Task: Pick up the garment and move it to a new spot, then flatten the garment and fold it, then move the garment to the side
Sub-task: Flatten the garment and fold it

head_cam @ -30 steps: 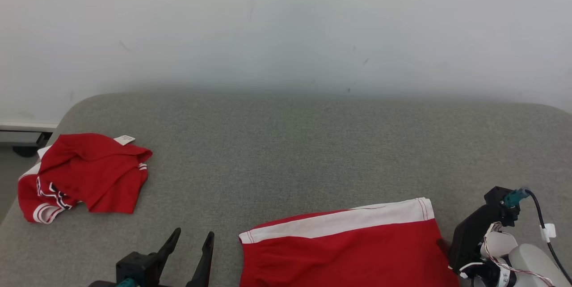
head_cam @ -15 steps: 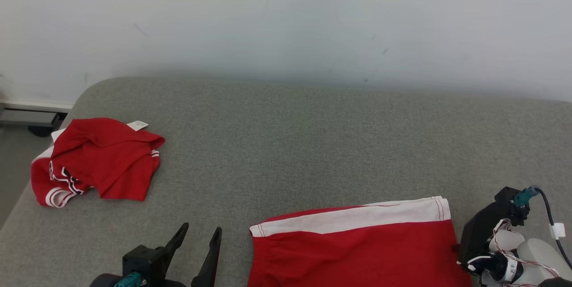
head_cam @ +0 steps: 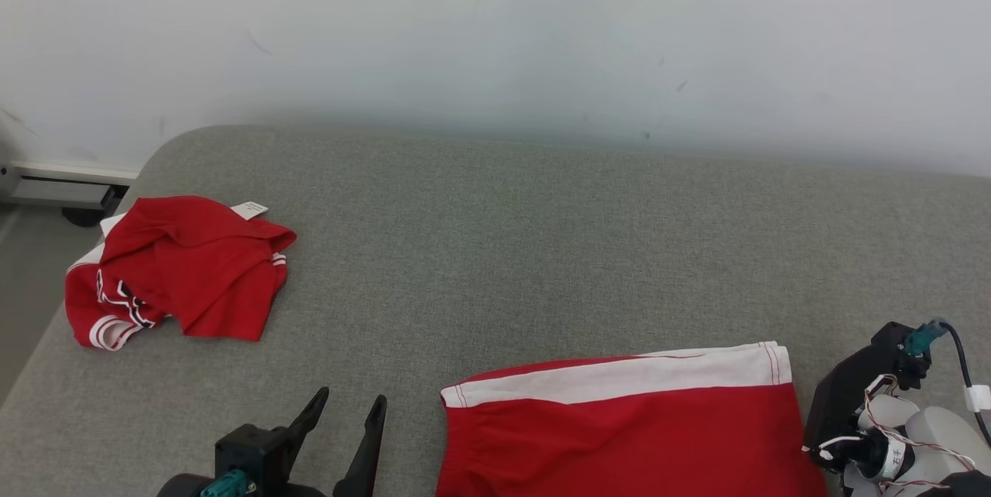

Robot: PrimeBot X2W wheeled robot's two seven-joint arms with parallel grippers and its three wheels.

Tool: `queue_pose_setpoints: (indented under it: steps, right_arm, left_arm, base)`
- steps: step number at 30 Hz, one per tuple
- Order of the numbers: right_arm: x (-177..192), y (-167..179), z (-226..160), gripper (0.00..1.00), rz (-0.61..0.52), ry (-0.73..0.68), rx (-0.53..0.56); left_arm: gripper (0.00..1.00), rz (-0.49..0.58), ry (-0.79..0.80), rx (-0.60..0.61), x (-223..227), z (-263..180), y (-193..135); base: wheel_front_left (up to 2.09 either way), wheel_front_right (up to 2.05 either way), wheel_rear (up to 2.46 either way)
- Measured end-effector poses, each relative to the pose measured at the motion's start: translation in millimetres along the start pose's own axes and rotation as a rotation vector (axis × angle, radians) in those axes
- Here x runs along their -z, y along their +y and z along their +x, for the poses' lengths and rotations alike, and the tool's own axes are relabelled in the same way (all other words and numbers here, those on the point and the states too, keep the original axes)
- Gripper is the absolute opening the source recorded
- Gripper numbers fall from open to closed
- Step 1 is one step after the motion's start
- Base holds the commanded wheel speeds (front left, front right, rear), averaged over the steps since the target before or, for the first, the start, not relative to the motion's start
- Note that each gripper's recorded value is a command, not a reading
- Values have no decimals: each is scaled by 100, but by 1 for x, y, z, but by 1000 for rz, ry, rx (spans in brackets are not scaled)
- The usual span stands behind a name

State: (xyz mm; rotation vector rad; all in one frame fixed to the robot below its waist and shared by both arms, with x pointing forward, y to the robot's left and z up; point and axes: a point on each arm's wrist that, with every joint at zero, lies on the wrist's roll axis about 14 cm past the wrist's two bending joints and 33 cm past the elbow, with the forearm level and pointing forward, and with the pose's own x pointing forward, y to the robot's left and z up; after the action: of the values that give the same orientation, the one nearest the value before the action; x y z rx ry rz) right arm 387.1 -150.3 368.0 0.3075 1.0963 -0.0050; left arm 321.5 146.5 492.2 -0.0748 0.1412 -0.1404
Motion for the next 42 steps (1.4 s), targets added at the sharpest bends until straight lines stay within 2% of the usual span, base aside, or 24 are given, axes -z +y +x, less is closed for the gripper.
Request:
queue_pose_setpoints:
  steps: [2,11,12,13,14,15,16,17,18,23,26,30,36,38,39,40,41,42]
  right_arm:
    - [1,0,1,1,-1,4,4]
    - [3,6,1,0,3,12,-2]
    - [3,7,1,6,1,9,-3]
    - [2,8,0,32,-3,5,-2]
    - [1,8,0,49,-16,3,2]
    - [0,6,-1,73,-42,-2,16]
    - [-1,3,-1,87,-81,-9,41]
    - [-4,-2,-3,96,-102,-19,60]
    - [-8,-7,-4,100,-109,-28,76]
    - [-27,-23,-14,100,-121,-89,119]
    - [-34,-10,-17,100,-122,-118,90]
    - [-26,11,-13,100,-120,-107,41]
    - [-16,18,-5,100,-132,-75,29]
    - [-13,19,-2,81,-136,-60,29]
    - [-10,19,-1,75,-139,-47,30]
    - [-8,20,1,65,-141,-37,30]
    - [-5,20,1,50,-141,-28,31]
    - [-4,19,2,49,-143,-22,34]
  left_arm:
    - [100,0,0,-2,0,-1,1]
    - [100,0,-7,-7,-2,-3,2]
    - [100,0,-7,-7,-2,-3,2]
    - [100,0,-5,-7,-2,-3,2]
    - [100,0,-7,-7,-2,-3,1]
    - [100,0,-8,-6,-3,-3,1]
    - [100,0,-7,-6,-3,-3,1]
    - [100,1,-8,-5,-3,-4,1]
    - [100,1,-9,-5,-3,-4,1]
    - [100,2,-13,0,-4,-5,-1]
    - [100,3,-16,4,-5,-4,-2]
    - [100,1,-17,10,-6,-4,-4]
    - [100,-2,6,17,0,-4,-5]
    - [100,-3,9,10,1,-4,-3]
    - [100,-4,11,7,1,-4,-2]
    - [100,-4,12,4,1,-4,-1]
    - [100,-3,12,3,2,-4,0]
    - [100,-3,13,2,2,-5,0]
  base:
    - [0,0,0]
    - [0,0,0]
    - [0,0,0]
    - [0,0,0]
    - [0,0,0]
    - [0,0,0]
    - [0,0,0]
    - [0,0,0]
    - [0,0,0]
    - [0,0,0]
    - [0,0,0]
    - [0,0,0]
    - [0,0,0]
    - [0,0,0]
    - [0,0,0]
    - [0,0,0]
    - [0,0,0]
    - [0,0,0]
